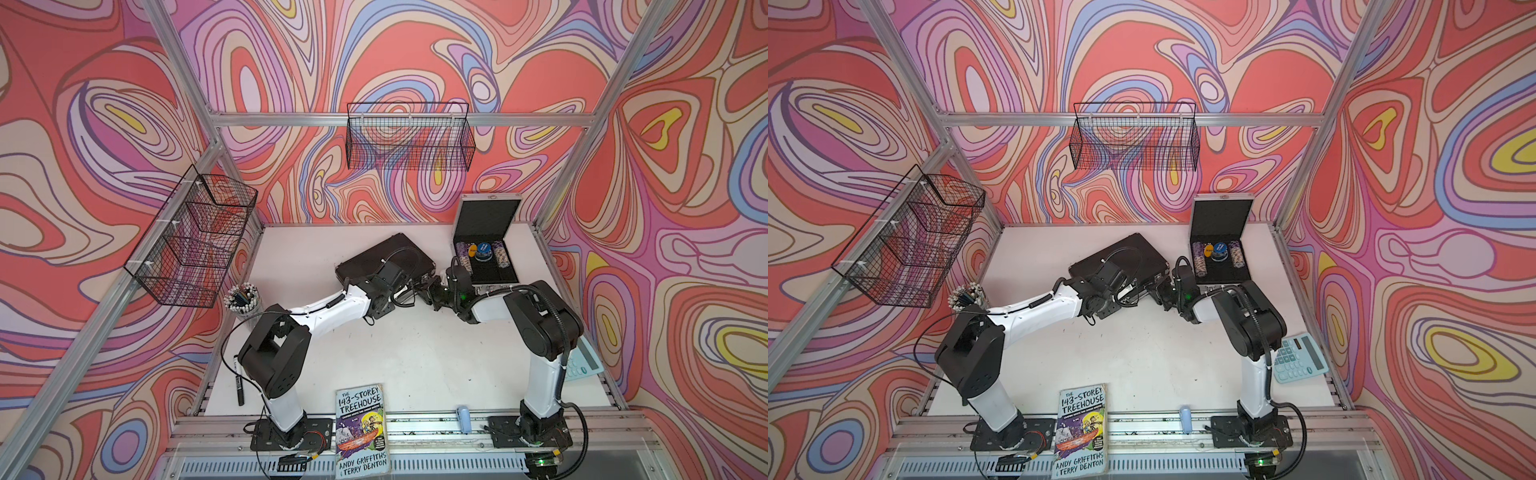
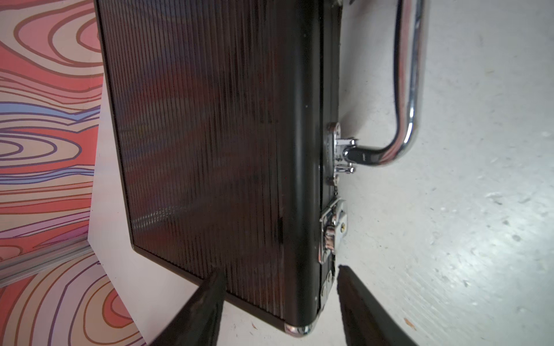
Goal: Open the poker set cases
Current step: Open the case lid on the poker set case.
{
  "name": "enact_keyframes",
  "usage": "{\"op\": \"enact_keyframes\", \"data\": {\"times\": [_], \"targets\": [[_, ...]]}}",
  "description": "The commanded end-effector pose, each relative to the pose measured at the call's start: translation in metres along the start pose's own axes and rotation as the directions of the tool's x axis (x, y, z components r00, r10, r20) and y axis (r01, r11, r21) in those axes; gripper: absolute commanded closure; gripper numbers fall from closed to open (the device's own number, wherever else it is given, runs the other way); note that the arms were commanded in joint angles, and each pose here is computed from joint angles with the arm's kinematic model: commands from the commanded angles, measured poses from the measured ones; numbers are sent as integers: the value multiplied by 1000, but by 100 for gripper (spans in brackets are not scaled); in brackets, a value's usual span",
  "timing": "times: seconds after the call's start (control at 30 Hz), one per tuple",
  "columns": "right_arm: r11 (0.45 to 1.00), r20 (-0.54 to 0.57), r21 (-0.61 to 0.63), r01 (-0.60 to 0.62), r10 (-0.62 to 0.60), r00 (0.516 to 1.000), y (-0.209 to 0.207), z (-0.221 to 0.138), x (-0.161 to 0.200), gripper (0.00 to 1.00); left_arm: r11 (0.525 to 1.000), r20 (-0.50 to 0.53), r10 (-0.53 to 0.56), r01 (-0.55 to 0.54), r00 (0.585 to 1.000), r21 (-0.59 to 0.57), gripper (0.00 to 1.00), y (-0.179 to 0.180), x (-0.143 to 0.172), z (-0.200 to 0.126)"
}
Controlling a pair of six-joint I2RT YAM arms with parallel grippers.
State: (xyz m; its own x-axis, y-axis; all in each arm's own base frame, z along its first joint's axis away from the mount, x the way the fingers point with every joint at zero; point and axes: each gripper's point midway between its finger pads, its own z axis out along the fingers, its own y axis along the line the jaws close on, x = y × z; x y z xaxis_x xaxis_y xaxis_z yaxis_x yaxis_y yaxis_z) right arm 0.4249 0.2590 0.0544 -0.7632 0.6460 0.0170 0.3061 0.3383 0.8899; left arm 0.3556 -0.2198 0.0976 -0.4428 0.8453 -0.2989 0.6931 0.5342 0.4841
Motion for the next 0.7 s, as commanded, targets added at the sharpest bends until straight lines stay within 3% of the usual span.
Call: {"op": "enact_keyframes", "data": {"times": [0.0,0.1,0.2,0.3,0.37,0.43,0.53,0.67], "targets": [[987,22,-148,69,-66,998,50,-10,-5,100,995,14,-104,103,995,11,31,-1,4,-17],[985,19,-152,80,-78,997,59,-13,-4,100,944,61,-329,326,942,61,26,7,0,-32],[983,12,-164,88,-87,996,68,-15,-3,100,820,73,-562,543,824,183,25,3,-4,-49],[980,12,-180,85,-84,996,79,-20,-3,100,633,57,-759,716,648,293,25,-10,-5,-57],[977,15,-194,84,-83,996,90,-25,-3,100,500,29,-849,783,528,372,27,-21,-4,-58],[973,19,-212,90,-88,996,103,-29,-3,100,401,17,-901,816,434,417,29,-26,-5,-57],[966,28,-236,102,-98,995,121,-37,-4,100,351,20,-925,833,379,427,30,-29,1,-51],[961,42,-251,114,-107,993,137,-44,-4,100,352,16,-923,826,385,441,32,-31,-1,-49]]}}
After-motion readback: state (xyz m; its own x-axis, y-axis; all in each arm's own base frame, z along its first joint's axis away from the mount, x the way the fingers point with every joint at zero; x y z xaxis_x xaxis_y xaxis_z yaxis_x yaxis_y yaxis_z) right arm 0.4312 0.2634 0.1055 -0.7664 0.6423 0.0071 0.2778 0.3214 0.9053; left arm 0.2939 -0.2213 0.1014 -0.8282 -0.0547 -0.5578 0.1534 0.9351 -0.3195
